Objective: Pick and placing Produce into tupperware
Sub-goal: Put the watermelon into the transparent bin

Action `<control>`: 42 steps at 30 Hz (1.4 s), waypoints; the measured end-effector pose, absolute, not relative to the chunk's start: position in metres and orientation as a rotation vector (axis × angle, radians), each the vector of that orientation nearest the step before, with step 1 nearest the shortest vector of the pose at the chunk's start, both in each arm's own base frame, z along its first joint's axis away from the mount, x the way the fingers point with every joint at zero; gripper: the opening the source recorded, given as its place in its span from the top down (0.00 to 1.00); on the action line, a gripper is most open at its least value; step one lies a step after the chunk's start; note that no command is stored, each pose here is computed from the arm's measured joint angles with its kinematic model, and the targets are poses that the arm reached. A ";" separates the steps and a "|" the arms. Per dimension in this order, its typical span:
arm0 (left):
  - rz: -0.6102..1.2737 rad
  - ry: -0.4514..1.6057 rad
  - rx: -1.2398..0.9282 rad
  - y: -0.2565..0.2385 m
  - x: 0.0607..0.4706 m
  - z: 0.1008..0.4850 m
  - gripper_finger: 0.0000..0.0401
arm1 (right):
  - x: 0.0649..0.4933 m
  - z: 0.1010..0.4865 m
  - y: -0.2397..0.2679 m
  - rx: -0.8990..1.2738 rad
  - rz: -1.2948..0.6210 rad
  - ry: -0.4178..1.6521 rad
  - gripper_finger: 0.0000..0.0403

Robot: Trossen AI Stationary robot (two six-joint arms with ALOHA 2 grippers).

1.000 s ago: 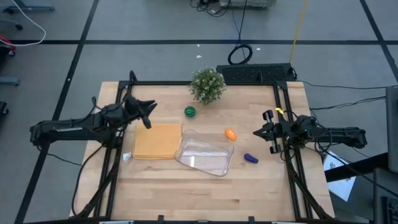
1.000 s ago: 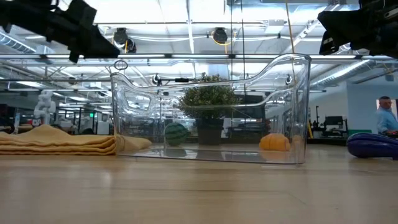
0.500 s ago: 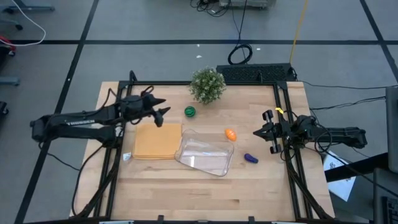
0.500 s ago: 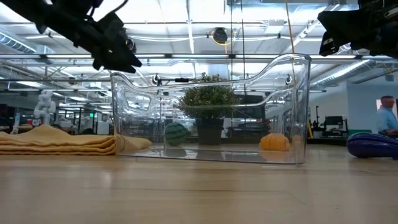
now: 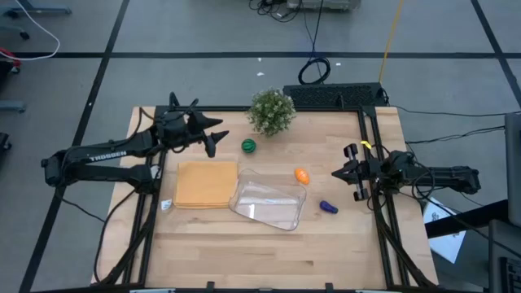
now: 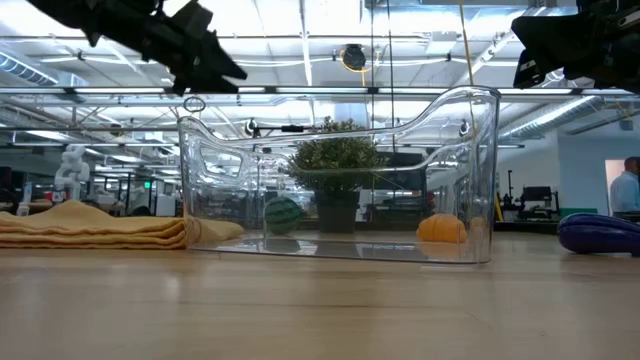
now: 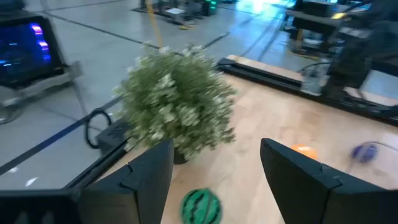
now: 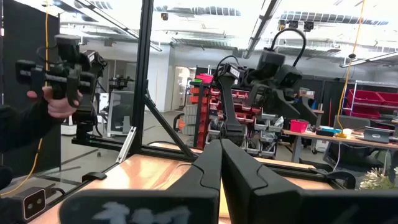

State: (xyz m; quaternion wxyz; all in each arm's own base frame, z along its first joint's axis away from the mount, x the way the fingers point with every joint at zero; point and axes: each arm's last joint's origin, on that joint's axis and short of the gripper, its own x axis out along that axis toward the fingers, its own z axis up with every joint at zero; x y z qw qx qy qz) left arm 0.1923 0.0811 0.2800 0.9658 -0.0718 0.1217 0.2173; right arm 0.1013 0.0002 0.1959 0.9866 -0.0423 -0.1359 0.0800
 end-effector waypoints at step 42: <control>0.404 1.069 -0.256 0.152 0.324 0.277 0.39 | 0.101 0.196 0.000 -0.078 0.162 -0.272 1.00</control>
